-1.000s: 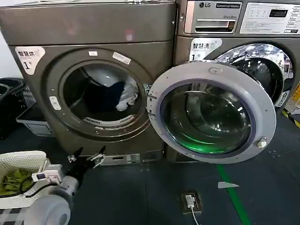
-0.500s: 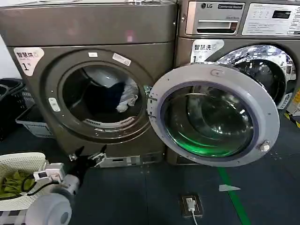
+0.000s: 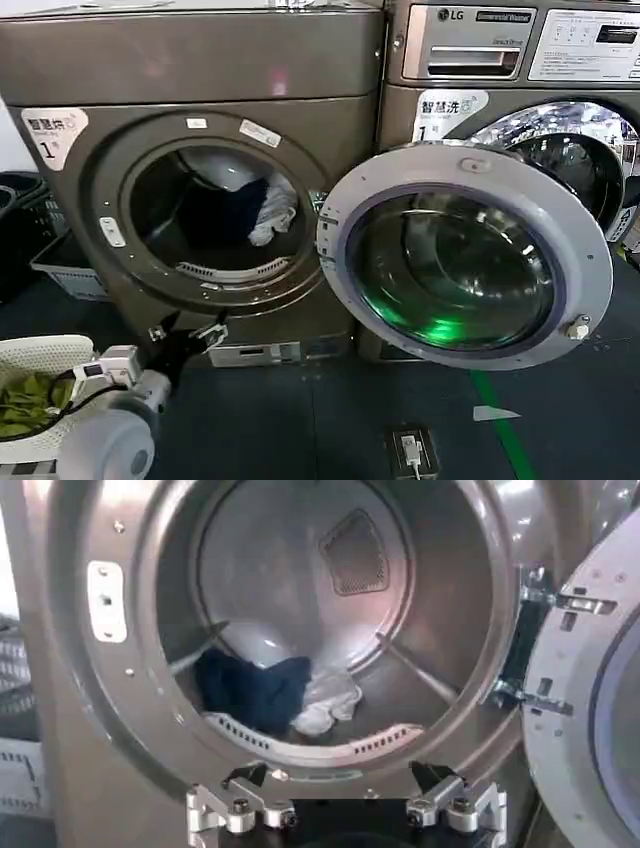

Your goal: Grasp the clothes from the dryer.

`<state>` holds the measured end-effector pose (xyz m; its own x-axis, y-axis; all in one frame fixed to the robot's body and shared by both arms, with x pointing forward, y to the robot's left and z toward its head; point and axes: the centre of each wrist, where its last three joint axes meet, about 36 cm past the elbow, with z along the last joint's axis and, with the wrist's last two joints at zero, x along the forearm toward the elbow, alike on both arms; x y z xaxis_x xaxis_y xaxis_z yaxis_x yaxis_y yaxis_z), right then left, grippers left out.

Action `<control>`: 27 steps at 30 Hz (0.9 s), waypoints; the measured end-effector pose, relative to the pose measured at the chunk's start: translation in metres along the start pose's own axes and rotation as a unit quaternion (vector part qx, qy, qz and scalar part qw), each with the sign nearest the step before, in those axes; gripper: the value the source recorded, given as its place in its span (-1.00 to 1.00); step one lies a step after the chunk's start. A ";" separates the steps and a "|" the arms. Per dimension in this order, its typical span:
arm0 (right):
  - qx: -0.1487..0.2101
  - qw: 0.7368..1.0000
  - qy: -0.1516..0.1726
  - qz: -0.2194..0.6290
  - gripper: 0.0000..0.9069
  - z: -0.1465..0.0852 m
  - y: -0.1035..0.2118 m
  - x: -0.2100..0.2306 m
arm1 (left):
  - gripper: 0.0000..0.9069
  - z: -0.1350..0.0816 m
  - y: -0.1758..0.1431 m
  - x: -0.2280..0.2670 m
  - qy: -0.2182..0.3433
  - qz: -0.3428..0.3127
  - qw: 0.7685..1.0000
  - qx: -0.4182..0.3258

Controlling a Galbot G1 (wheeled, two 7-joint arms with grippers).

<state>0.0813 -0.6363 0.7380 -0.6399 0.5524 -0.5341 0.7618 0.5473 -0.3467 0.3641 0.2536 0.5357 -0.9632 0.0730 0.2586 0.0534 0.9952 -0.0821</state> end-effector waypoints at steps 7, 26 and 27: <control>0.008 1.000 0.003 0.006 1.00 -0.002 -0.004 0.000 | 1.00 0.000 0.000 0.001 -0.001 -0.001 1.000 0.001; 0.061 0.998 0.016 0.024 1.00 -0.010 -0.014 0.003 | 1.00 -0.002 -0.001 0.000 -0.003 0.003 1.000 -0.001; 0.062 0.998 0.015 0.024 1.00 -0.011 -0.015 0.003 | 1.00 -0.002 -0.001 0.000 -0.003 0.003 1.000 -0.001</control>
<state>0.0670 -0.6357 0.7495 -0.6030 0.5965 -0.5297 0.7976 0.4382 -0.4145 0.3649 0.2528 0.5376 -0.9645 0.0793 0.2517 0.0606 0.9948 -0.0813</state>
